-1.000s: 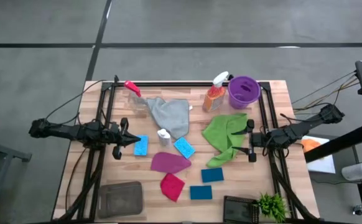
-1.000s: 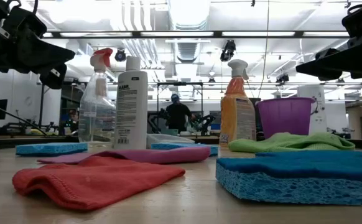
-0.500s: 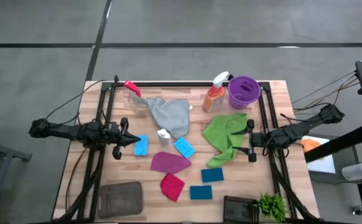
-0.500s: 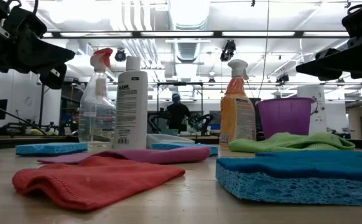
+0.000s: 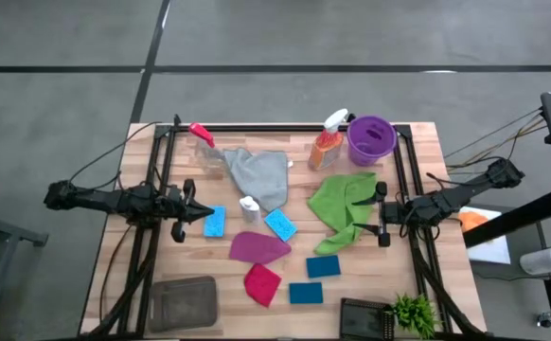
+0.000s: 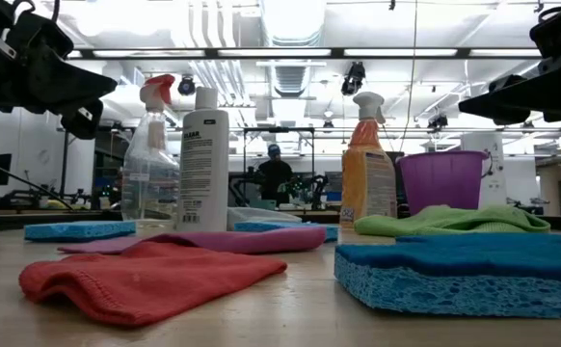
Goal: Pick & Place Kitchen Items
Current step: Put the transparent spray bottle into the gray bin
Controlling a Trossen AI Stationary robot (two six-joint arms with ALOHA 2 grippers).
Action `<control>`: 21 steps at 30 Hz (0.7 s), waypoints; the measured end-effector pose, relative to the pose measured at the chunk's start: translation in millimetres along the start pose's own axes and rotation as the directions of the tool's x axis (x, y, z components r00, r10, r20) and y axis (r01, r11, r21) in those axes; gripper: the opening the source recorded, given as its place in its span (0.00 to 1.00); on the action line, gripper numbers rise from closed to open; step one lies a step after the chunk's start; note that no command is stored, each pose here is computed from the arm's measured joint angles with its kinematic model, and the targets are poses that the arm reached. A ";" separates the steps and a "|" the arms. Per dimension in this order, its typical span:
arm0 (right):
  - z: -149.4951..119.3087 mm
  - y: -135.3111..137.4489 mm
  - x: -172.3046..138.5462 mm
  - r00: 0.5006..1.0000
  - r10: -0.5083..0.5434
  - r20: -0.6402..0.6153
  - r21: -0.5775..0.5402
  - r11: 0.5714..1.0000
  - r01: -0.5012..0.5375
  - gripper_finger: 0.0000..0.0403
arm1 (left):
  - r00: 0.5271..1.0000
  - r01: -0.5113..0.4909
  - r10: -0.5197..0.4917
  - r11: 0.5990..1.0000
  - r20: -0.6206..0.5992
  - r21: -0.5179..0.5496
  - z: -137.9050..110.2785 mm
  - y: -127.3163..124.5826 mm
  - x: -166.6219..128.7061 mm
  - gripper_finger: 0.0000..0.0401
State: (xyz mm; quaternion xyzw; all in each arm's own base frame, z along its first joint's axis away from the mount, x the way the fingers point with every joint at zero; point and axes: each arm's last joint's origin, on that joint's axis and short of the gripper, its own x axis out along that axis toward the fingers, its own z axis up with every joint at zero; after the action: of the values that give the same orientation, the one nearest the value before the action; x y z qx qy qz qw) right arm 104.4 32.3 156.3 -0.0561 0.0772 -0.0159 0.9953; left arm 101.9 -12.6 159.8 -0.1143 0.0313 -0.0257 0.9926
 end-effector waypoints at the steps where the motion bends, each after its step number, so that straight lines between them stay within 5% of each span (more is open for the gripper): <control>1: 0.0 0.0 0.0 1.000 0.000 0.000 0.000 1.000 0.000 0.70 | 1.000 -0.007 0.007 1.000 0.004 0.000 0.3 0.2 0.0 0.00; 8: 0.1 0.0 0.0 1.000 -0.001 0.000 -0.023 1.000 0.001 0.70 | 0.998 -0.051 0.051 0.999 0.045 -0.002 3.4 1.0 -0.1 0.00; 10: 0.4 -1.4 0.0 0.999 -0.041 0.002 -0.220 0.975 0.040 0.70 | 0.996 -0.072 0.072 0.997 0.050 -0.003 3.6 1.6 -0.1 0.00; 12: 0.4 -2.7 -0.1 0.996 -0.085 0.001 -0.426 0.901 0.077 0.70 | 0.995 -0.086 0.086 0.996 0.053 -0.003 3.6 2.0 -0.2 0.00; 14: 0.3 -2.9 0.0 0.995 -0.095 -0.001 -0.522 0.849 0.081 0.70 | 0.995 -0.086 0.086 0.996 0.050 -0.003 3.4 2.1 -0.2 0.00; 21: 0.7 -2.9 -0.1 0.996 -0.094 0.003 -0.519 0.851 0.082 0.70 | 0.995 -0.089 0.089 0.996 0.036 0.000 2.0 2.4 -0.1 0.00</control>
State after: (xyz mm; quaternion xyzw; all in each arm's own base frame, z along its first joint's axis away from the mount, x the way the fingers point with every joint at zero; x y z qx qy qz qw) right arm 104.3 29.5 157.3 -0.3256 0.0873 -0.0407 0.9406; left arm 102.1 -9.9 161.2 -0.1123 0.0185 0.0204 0.9933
